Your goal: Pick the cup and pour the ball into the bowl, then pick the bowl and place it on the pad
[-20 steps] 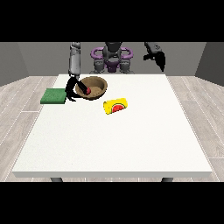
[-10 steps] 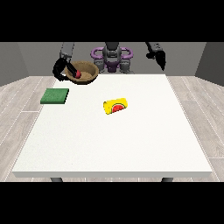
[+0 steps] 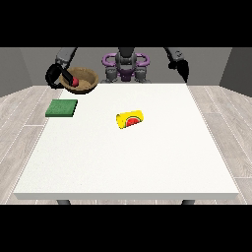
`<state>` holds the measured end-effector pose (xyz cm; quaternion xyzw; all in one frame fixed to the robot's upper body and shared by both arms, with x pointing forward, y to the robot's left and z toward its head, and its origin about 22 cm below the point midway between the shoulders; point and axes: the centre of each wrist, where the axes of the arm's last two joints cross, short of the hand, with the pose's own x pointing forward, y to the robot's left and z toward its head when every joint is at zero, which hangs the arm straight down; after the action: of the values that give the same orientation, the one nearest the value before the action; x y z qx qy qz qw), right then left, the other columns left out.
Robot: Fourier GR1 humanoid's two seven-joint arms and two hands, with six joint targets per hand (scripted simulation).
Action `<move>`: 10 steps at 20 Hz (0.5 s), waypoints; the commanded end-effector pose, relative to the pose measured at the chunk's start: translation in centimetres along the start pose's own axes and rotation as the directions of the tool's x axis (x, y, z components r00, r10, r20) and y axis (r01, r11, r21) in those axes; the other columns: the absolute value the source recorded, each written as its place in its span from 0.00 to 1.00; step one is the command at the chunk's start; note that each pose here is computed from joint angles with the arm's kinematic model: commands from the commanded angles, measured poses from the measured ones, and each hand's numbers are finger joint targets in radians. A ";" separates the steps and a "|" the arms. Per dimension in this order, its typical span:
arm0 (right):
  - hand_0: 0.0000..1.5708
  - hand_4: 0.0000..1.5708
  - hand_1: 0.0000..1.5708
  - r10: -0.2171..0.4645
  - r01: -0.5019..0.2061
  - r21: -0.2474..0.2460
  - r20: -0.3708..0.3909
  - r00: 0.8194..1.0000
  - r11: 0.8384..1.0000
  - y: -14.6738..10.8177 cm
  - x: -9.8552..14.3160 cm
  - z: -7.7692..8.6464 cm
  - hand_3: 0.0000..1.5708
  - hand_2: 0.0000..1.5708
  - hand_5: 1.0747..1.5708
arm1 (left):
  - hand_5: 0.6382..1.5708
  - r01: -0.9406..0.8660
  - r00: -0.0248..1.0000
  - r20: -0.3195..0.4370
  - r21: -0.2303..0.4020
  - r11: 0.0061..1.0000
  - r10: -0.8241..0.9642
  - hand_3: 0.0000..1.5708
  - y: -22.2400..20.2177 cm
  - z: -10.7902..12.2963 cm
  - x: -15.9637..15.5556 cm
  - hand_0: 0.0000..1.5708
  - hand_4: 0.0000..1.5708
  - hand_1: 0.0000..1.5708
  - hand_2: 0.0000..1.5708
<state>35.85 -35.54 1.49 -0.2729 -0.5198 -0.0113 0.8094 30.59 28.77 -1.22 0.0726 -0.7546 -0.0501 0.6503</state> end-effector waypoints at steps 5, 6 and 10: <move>1.00 0.59 1.00 -0.034 0.041 -0.079 0.078 0.996 0.996 -9.1 -1.6 -0.6 0.00 1.00 1.00 | 0.97 -0.031 0.989 0.144 0.074 0.997 0.020 0.00 10.6 -1.9 5.0 0.00 0.84 0.00 0.00; 1.00 0.56 1.00 -0.043 0.058 -0.119 0.124 0.991 0.991 -7.1 -3.2 -0.3 0.00 1.00 1.00 | 0.99 -0.058 0.975 0.220 0.104 0.993 0.034 0.00 13.3 -2.0 6.1 0.00 0.84 0.00 0.00; 1.00 0.52 1.00 -0.042 0.065 -0.149 0.156 0.987 0.987 -10.1 -1.2 -0.6 0.00 1.00 1.00 | 1.00 -0.049 0.972 0.233 0.132 0.990 0.017 0.00 19.0 -0.8 7.5 0.00 0.81 0.00 0.00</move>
<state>33.35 -43.26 3.97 -0.3032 -0.5710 -0.0425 0.7617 30.69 42.04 6.95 0.0930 -0.8126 -0.0064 0.5753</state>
